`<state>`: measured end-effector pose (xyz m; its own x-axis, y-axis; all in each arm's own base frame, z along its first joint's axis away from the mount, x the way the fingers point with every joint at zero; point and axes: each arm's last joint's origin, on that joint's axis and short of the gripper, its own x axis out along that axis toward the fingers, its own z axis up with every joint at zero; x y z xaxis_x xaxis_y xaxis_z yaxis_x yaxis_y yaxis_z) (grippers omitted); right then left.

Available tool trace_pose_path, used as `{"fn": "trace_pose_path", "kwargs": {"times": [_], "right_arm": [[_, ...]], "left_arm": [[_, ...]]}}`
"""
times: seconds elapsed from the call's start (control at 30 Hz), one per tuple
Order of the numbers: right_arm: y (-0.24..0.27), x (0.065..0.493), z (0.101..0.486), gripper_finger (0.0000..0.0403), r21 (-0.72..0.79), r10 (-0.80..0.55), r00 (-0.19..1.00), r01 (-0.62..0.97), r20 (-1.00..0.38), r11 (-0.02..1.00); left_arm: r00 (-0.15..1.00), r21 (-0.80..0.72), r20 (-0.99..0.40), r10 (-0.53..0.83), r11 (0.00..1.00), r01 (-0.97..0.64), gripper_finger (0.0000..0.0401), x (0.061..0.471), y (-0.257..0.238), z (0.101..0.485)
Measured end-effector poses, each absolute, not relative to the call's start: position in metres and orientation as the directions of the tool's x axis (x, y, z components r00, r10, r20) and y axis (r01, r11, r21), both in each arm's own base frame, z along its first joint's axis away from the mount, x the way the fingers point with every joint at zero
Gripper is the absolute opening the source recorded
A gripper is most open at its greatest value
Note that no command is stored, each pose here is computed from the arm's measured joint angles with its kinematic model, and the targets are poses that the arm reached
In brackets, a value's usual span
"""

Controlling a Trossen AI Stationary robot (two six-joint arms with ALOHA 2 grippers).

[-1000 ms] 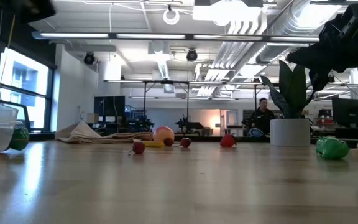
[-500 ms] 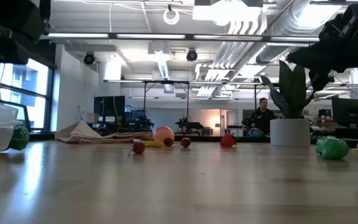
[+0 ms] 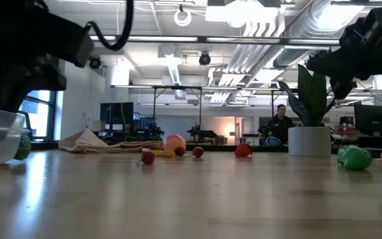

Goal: Pick and placing Produce into tupperware
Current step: Move the transparent bin to the center of the table

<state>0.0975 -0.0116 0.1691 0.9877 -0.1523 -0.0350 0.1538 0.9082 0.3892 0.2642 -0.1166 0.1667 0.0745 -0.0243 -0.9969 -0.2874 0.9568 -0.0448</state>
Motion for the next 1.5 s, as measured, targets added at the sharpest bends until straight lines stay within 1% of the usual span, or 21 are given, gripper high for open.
{"fn": "trace_pose_path", "kwargs": {"times": [0.37,0.5,0.7,0.87,0.97,1.13,1.4,1.5], "right_arm": [[-0.012,0.097,0.168,0.0000,0.389,-0.152,0.987,0.158,-0.047,0.907],[-0.012,0.097,0.168,0.0000,0.389,-0.152,0.987,0.158,-0.047,0.907],[-0.012,0.097,0.168,0.0000,0.388,-0.152,0.987,0.158,-0.047,0.908],[-0.012,0.097,0.168,0.0000,0.387,-0.152,0.987,0.158,-0.047,0.908],[-0.012,0.097,0.168,0.0000,0.389,-0.152,0.987,0.158,-0.047,0.907],[-0.012,0.097,0.168,0.0000,0.387,-0.152,0.987,0.158,-0.047,0.908],[-0.012,0.098,0.168,0.0000,0.387,-0.152,0.987,0.159,-0.049,0.908],[-0.012,0.098,0.168,0.0000,0.386,-0.151,0.987,0.158,-0.049,0.909]], "left_arm": [[0.229,-0.144,-0.969,-0.091,0.963,-0.226,0.0005,0.288,-0.101,0.169],[0.262,-0.183,-0.957,-0.124,0.959,-0.216,0.0005,0.296,-0.088,0.171],[0.269,-0.178,-0.956,-0.118,0.961,-0.213,0.0005,0.301,-0.071,0.171],[0.286,-0.214,-0.945,-0.159,0.962,-0.171,0.0005,0.308,-0.065,0.167],[0.253,-0.223,-0.950,-0.183,0.965,-0.140,0.0005,0.315,-0.068,0.158],[0.199,-0.208,-0.962,-0.186,0.973,-0.099,0.0005,0.332,-0.073,0.144],[0.218,-0.181,-0.960,-0.177,0.983,0.001,0.0005,0.370,-0.080,0.156],[0.251,-0.165,-0.953,-0.168,0.986,0.035,0.0005,0.381,-0.082,0.163]]}}
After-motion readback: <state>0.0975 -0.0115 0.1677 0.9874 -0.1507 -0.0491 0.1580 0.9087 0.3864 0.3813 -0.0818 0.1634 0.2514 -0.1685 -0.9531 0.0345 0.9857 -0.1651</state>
